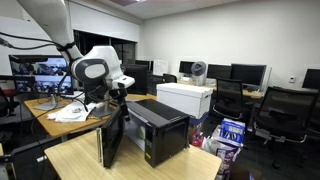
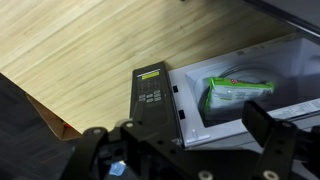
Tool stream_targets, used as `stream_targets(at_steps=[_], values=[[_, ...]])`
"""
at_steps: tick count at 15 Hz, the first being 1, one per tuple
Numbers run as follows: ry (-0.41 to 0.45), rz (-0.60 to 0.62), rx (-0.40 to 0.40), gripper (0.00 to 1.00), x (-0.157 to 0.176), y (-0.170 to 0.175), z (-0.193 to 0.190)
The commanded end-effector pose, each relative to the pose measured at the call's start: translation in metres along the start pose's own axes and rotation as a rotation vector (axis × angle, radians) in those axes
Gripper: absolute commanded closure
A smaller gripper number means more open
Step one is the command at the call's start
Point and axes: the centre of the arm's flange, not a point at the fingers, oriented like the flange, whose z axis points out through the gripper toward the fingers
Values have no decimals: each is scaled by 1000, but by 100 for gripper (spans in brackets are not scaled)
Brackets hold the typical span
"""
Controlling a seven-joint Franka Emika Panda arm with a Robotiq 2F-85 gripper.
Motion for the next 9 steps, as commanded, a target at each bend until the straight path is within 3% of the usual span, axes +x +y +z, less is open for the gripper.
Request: stream_targets(at_steps=[1, 2, 4, 9], values=[[-14, -17, -8, 27, 10, -5, 58], [-34, -42, -9, 29, 7, -11, 71], [-69, -102, -3, 45, -4, -27, 92], [-126, -335, 50, 80, -52, -75, 98]])
